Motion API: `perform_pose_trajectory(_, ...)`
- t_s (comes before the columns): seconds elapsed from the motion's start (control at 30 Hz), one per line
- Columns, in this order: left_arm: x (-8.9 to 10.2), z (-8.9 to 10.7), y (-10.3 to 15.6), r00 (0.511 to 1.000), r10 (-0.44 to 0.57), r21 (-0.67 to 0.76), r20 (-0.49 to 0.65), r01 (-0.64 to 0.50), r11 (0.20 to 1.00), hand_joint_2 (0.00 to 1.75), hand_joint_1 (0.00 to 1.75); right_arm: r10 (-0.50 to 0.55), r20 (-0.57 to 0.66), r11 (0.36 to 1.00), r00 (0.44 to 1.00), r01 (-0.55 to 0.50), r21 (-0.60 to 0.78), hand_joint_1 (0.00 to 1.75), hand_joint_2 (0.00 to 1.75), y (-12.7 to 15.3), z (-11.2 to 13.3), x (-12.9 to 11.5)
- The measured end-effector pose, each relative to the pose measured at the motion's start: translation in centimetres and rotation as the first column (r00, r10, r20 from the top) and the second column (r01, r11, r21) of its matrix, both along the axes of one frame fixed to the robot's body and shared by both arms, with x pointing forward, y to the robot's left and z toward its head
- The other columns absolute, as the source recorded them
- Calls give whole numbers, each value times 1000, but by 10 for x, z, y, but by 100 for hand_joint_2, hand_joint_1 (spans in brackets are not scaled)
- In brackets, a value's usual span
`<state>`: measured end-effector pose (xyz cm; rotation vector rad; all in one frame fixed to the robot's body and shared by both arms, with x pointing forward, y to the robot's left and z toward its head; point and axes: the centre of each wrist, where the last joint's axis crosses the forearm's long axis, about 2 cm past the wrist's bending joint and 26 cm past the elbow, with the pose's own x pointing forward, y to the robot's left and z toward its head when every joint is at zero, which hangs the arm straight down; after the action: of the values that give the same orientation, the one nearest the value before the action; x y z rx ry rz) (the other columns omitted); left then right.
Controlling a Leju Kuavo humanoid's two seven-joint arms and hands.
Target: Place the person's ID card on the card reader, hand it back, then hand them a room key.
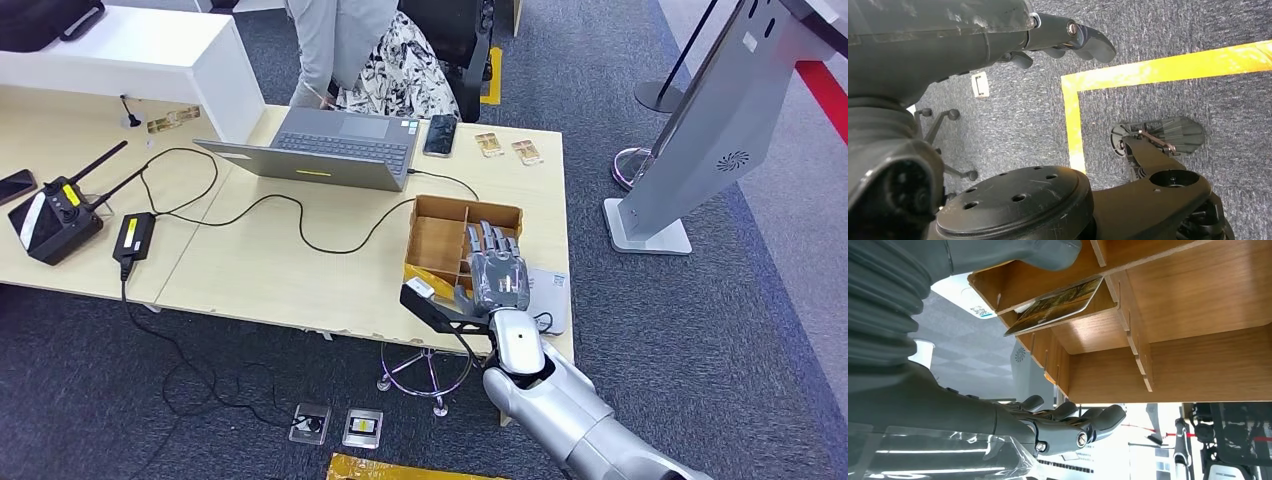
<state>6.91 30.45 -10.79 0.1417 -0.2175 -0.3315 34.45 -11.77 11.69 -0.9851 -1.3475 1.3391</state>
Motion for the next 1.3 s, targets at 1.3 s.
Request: perform_pose_trajectory(1.3, 0, 0, 0, 1000, 0, 5, 0, 0, 1000, 0, 0, -43, -28, 999, 999, 42, -22, 5, 175, -11, -11, 1)
